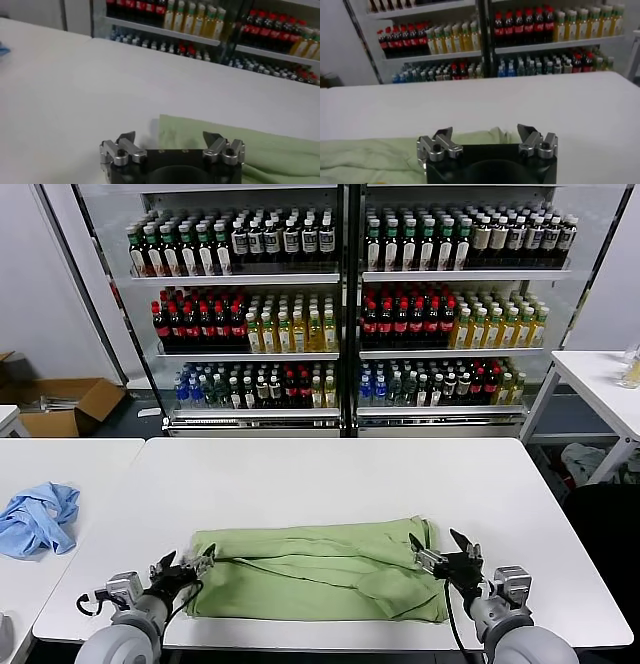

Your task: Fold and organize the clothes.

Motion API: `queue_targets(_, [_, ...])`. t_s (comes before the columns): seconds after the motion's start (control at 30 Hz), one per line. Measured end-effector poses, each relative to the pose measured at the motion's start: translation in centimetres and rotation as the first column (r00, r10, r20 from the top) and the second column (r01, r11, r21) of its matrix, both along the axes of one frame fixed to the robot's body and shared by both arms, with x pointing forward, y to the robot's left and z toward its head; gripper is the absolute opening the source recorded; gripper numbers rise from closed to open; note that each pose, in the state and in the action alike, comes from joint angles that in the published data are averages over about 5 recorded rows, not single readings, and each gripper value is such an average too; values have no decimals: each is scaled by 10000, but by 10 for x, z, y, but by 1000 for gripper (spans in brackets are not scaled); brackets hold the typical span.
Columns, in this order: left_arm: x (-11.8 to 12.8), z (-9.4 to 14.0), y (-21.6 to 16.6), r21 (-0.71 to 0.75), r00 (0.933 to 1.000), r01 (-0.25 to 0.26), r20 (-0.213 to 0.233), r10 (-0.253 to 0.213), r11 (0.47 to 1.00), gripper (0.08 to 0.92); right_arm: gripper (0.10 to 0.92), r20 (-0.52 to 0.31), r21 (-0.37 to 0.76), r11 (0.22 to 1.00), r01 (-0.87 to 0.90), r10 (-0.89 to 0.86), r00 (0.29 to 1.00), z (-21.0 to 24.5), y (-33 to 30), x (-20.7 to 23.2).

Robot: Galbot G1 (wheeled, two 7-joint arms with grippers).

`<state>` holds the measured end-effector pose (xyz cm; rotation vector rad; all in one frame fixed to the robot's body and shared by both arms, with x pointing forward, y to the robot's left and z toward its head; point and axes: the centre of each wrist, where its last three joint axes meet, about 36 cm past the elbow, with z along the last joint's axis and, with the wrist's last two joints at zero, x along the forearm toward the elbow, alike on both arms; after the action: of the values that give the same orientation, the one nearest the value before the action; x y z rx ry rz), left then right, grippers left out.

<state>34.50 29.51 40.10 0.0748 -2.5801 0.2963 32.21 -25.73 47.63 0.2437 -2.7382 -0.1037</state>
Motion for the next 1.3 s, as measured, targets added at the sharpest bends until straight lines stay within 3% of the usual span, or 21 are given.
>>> queue_targets(0.27, [-5,-5,-19,-92,9995,-250,-201,248,9996,801,823,171,9,10000,3,-3,9999,4,5,-2])
queue_targets(0.77, [-5,-13,-41,-95,9994,-185,-287,182,9998,385,823,276,-57,10000,-22,23,9996,5,9,-4])
queue_targets(1.03, [-2,-16,-46,302,9998,-134,-115,138,9995,153,823,327,-111,9999,-7,11,9995,5,11,-5])
queue_targets(1.13, [-1,-16,-42,655,9999,-119,23,118,9978,98,823,375,-149,9999,3,3,9993,7,10,-5])
queue_targets(1.3, [0,-6,-29,1494,9993,-216,323,169,9885,90,823,487,-174,9998,7,2,9988,10,9,-4])
